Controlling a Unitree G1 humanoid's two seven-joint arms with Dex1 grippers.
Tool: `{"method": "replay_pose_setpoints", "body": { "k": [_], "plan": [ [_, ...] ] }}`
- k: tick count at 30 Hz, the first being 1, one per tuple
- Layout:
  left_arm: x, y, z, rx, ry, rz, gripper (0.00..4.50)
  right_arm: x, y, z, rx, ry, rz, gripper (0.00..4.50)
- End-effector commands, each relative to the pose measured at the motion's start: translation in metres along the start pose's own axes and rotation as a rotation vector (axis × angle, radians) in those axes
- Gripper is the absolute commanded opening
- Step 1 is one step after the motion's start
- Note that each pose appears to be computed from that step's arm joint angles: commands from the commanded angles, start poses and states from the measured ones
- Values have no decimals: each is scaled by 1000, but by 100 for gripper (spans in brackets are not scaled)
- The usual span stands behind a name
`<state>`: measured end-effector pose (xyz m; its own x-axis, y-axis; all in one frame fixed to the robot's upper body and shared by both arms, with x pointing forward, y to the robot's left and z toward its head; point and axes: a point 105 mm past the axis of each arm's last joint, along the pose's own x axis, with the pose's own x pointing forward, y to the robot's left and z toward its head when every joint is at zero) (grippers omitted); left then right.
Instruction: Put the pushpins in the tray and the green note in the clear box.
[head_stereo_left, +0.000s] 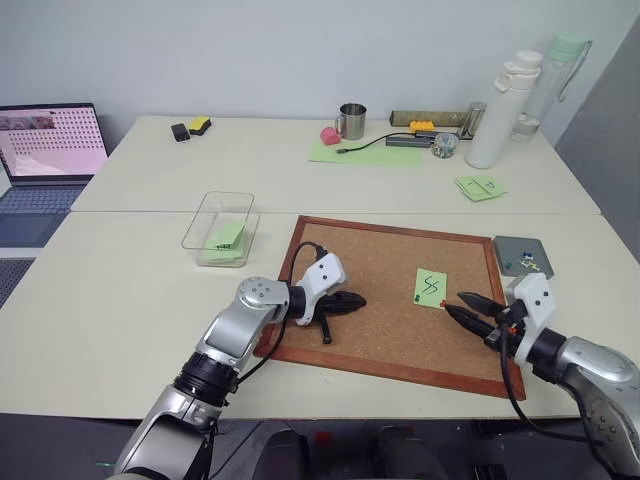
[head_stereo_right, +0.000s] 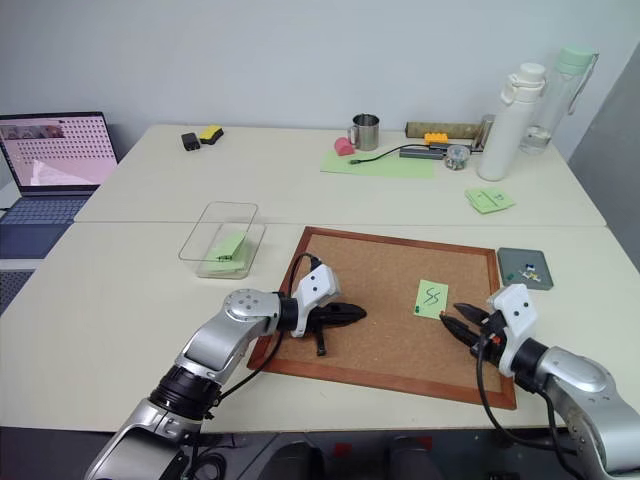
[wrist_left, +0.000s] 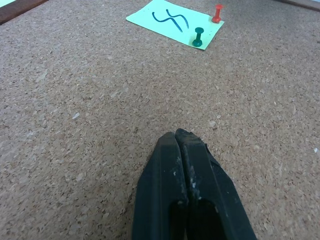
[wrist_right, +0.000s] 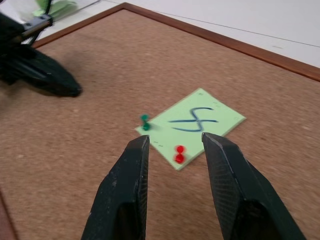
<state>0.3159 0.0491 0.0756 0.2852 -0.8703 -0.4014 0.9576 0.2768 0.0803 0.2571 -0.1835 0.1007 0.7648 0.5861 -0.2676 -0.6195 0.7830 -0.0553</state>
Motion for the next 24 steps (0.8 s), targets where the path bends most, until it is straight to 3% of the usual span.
{"method": "replay_pose_setpoints", "body": {
  "k": [1,12,15,21,24],
  "plan": [
    [1,0,-15,-23,62,-7,0,8,-3,2,-24,-28,-36,174],
    [-4,1,-16,-20,67,0,0,21,-11,-3,26,-51,-73,174],
    [-4,1,-16,-21,66,3,0,21,-13,-4,41,-55,-74,137],
    [-4,2,-15,-20,63,11,0,21,-16,-7,45,-44,-70,6],
    [-4,2,-16,-21,64,11,0,20,-19,-7,53,-51,-77,6]
  ]
}}
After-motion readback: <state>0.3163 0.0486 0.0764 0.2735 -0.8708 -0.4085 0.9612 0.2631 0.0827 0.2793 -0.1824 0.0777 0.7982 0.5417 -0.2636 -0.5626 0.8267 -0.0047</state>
